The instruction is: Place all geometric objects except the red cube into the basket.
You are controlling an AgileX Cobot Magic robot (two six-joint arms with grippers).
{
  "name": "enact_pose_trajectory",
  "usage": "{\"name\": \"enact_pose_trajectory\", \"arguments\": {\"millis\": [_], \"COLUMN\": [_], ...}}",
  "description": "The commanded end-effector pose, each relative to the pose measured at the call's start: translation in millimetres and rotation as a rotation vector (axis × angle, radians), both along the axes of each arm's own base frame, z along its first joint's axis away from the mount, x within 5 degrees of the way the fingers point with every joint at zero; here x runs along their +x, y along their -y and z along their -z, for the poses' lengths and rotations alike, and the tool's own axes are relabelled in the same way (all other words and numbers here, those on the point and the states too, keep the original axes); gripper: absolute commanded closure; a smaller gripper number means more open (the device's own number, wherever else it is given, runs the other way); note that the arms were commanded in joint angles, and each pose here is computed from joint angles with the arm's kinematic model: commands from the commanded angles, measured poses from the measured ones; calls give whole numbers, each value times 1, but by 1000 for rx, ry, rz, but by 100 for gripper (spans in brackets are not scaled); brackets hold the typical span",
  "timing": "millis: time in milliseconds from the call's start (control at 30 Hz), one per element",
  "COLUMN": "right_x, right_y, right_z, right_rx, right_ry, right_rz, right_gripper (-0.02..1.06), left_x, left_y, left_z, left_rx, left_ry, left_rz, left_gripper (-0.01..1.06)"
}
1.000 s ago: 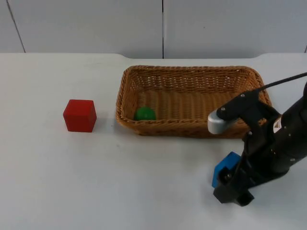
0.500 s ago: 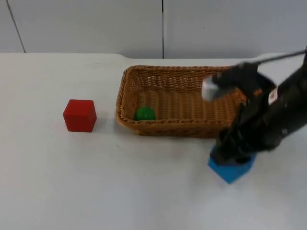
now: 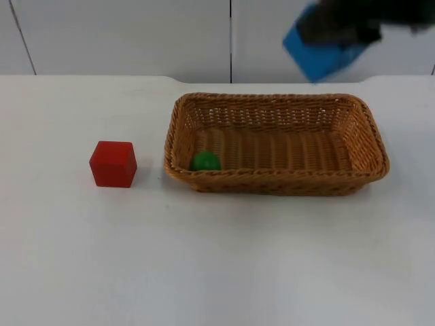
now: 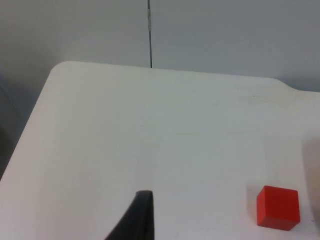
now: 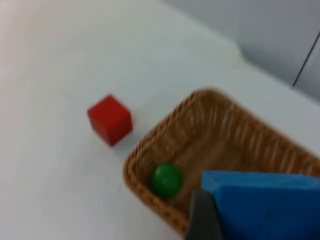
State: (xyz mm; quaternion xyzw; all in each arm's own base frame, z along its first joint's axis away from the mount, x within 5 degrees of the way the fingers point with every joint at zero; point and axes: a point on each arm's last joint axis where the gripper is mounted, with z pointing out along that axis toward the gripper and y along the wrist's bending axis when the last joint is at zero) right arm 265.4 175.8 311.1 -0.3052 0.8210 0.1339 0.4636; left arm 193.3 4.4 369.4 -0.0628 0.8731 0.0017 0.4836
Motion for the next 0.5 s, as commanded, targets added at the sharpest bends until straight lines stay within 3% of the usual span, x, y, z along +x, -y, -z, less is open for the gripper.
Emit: {"name": "enact_pose_trajectory", "arguments": {"millis": [0,133,267,367,467], "right_x": [2,14,36,55,87], "right_y": [1,1,8,13,8], "right_z": [-9,2,19,35,71], "right_rx": [-21,-32,3,-12,-72], "right_ry": [65,67,43,-4,-81], "right_rz": [-10,14,97,140,155], "right_gripper": [100,100,100,100,100], "left_x": [-1,-1,-1,-1,0], "left_y": [0,0,0,0,0], "left_z": [-1,-2,-2,-2,-2], "left_rx": [0,0,3,3,4], "left_ry": [23,30,30,30,30], "left_rz": [0,0,0,0,0], "left_gripper": [1,1,1,1,1]}}
